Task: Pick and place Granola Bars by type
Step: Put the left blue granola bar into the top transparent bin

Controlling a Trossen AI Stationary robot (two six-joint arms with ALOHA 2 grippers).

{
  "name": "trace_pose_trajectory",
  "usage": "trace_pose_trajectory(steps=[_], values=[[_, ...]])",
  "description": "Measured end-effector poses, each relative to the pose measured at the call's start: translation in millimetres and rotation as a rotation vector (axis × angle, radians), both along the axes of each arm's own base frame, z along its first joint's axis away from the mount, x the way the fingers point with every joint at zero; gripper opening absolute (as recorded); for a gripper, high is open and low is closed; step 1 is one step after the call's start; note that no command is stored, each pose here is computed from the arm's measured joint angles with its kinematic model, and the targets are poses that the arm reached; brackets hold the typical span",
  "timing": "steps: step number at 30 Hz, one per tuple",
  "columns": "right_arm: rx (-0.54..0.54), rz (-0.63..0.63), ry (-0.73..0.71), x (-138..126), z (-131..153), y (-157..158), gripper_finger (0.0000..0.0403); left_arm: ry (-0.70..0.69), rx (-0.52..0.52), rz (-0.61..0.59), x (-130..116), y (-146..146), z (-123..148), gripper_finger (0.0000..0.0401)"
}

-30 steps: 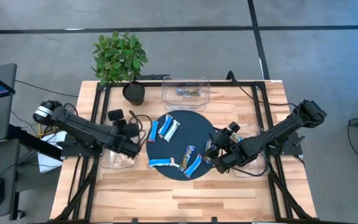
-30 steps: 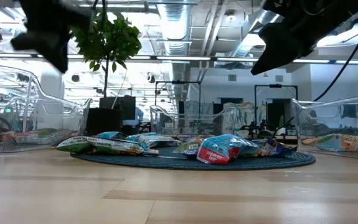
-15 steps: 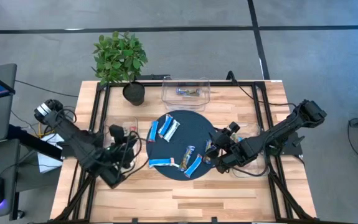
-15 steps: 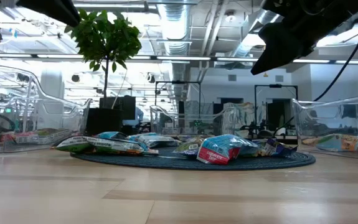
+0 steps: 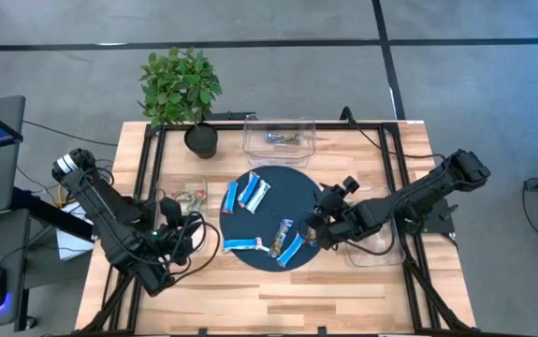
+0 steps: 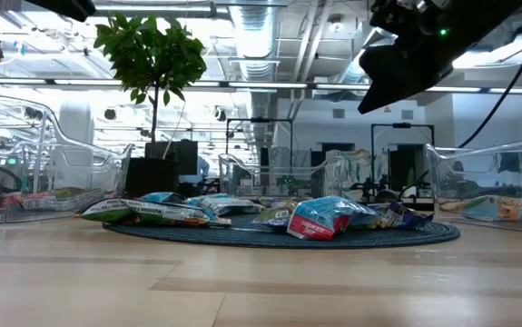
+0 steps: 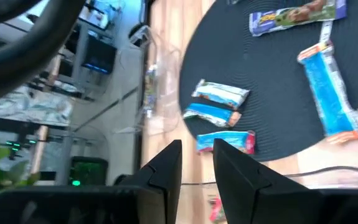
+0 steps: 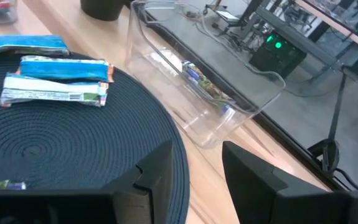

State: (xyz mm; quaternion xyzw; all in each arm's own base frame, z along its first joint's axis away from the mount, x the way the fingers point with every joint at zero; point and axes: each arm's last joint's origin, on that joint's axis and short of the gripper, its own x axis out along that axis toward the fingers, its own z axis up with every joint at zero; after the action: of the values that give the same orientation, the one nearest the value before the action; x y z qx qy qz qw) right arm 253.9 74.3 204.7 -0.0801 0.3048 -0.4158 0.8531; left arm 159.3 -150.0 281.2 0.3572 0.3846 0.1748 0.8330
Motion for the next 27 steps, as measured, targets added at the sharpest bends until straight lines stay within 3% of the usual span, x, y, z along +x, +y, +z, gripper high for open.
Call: trace_pose_trajectory(steps=[5,12,22,27], values=[[-0.001,-0.007,0.001,1,0,-2,0.0134,0.026,-0.048,0.000,1,-2,-1,0.0087],[-0.007,0.045,0.009,-1,0,8,0.0134,-0.047,-0.011,0.001,3,-2,1,0.0087],[-0.070,0.207,0.013,14,9,21,0.0134,-0.119,-0.120,0.107,11,4,0,0.0087],[-0.018,0.390,0.028,28,15,23,0.0134,-0.231,-0.135,0.115,9,-1,-1,0.0087]])
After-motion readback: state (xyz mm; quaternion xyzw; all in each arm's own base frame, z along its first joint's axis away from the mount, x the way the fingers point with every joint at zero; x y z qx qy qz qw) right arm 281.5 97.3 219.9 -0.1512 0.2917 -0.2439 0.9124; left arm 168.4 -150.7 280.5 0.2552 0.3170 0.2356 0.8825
